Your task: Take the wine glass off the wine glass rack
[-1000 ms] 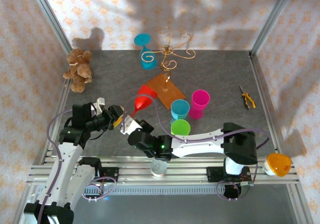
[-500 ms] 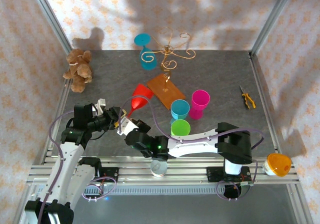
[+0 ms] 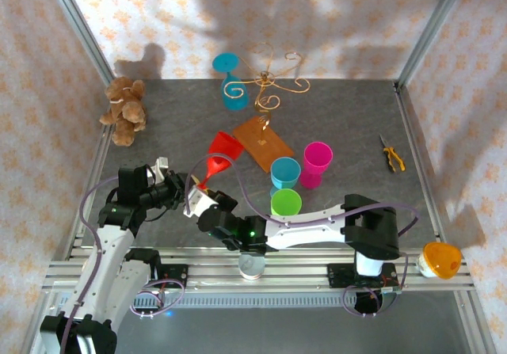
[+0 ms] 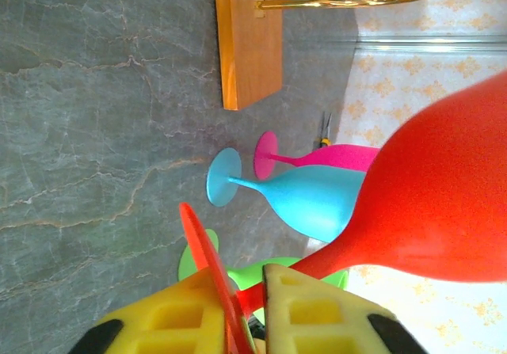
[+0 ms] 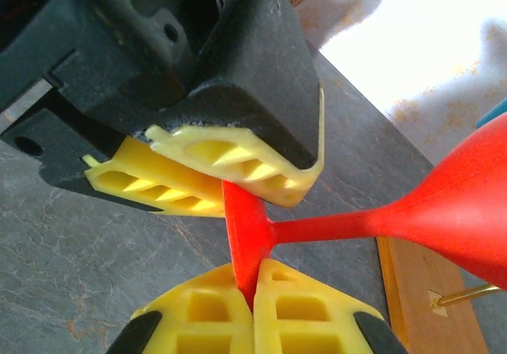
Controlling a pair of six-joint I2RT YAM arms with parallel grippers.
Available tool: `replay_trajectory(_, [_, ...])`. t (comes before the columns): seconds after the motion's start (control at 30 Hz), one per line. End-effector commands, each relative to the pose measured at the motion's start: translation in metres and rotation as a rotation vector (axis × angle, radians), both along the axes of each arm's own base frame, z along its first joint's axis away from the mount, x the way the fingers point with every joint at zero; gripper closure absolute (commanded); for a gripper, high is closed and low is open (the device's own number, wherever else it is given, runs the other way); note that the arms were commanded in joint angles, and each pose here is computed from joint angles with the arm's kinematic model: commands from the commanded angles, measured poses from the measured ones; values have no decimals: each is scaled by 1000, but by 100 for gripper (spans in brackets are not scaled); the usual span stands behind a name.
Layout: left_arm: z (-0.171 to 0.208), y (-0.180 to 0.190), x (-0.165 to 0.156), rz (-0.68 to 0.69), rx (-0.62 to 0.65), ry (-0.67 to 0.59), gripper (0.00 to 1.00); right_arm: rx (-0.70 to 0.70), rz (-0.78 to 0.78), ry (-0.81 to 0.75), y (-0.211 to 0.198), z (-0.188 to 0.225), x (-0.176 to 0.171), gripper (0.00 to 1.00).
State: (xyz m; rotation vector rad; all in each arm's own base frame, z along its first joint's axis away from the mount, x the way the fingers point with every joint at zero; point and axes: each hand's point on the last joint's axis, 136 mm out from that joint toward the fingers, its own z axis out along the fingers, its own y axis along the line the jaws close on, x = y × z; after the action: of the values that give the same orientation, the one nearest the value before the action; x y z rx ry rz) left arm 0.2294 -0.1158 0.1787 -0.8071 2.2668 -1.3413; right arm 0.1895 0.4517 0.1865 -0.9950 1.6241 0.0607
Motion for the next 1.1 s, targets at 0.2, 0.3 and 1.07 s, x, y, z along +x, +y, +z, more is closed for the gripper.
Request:
replay_trajectory(0.2, [-5, 4, 8, 7, 31, -44, 100, 169, 23, 22, 7, 62, -10, 100])
replay_trajectory(0.3, [-4, 4, 9, 9, 26, -57, 100, 187, 24, 37, 4, 70, -11, 95])
replay_trajectory(1.07, [0, 1, 25, 27, -39, -202, 100, 314, 74, 599, -44, 146, -36, 63])
